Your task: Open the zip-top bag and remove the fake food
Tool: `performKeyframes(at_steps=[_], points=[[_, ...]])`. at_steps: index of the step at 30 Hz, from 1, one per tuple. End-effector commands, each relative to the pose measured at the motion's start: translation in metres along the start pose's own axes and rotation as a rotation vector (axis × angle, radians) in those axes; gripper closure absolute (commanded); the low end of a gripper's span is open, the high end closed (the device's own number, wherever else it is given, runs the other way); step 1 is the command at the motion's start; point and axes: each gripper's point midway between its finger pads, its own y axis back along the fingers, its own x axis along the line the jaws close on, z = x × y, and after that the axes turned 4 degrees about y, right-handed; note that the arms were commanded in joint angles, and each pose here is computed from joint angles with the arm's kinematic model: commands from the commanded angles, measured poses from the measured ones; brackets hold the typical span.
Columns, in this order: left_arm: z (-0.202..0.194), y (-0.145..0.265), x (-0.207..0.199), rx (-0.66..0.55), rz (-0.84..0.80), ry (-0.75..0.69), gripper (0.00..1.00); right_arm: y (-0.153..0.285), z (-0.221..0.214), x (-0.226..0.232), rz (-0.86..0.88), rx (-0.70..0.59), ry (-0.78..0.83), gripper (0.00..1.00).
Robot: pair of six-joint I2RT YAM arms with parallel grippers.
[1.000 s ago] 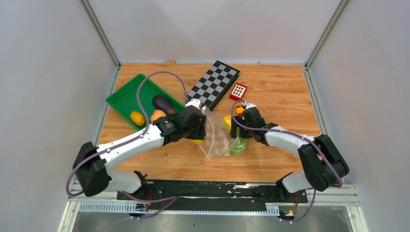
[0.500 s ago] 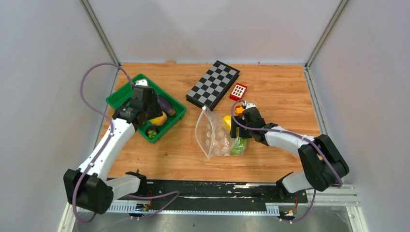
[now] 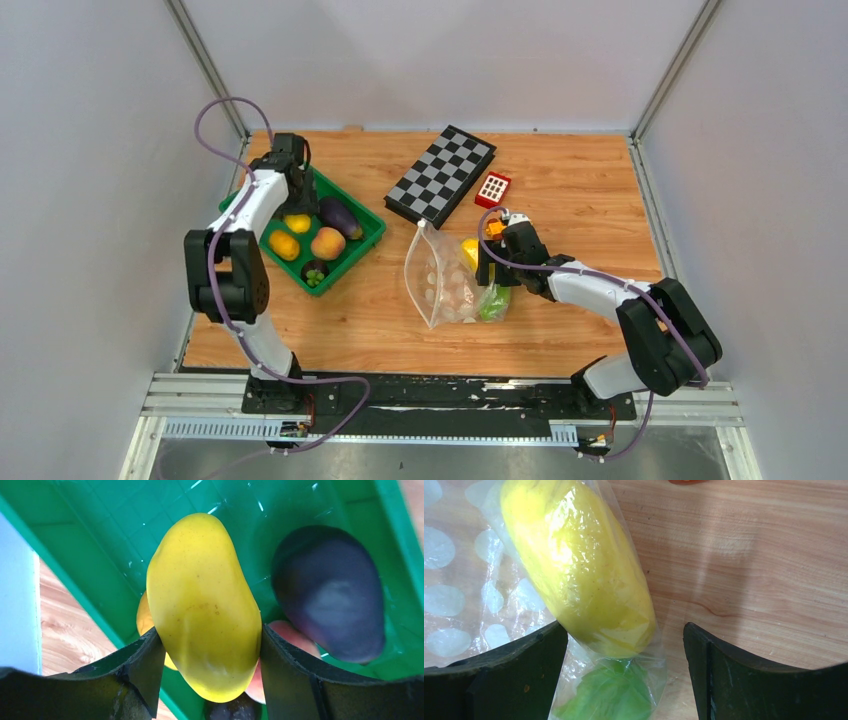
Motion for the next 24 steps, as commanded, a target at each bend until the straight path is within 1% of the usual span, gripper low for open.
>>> performKeyframes(at_steps=[1,3,6,11,15,17,20,24], points=[[0.006,-0.013,0.005,0.039,0.016,-0.107,0.49,0.004,0.012,0.004,0.008,-0.035,0.012,0.15],[0.005,-0.018,0.002,0.050,0.004,-0.120,0.47,0.004,0.012,0.004,0.011,-0.033,0.011,0.14],[-0.005,-0.026,-0.003,0.077,-0.022,-0.132,0.40,0.004,0.011,0.004,0.012,-0.032,0.013,0.15],[-0.021,-0.036,0.000,0.155,0.002,-0.155,0.32,0.004,0.012,0.004,0.009,-0.035,0.013,0.15],[-0.025,-0.034,0.001,0.172,0.002,-0.152,0.25,0.005,0.012,0.003,0.005,-0.036,0.014,0.15],[-0.025,-0.031,0.001,0.170,0.002,-0.148,0.21,0.005,0.012,0.003,0.006,-0.037,0.015,0.14],[-0.024,-0.023,0.002,0.158,-0.006,-0.139,0.19,0.006,0.012,0.003,0.006,-0.037,0.015,0.15],[-0.015,-0.004,0.000,0.110,-0.040,-0.117,0.16,0.006,0.013,0.004,0.009,-0.039,0.012,0.15]])
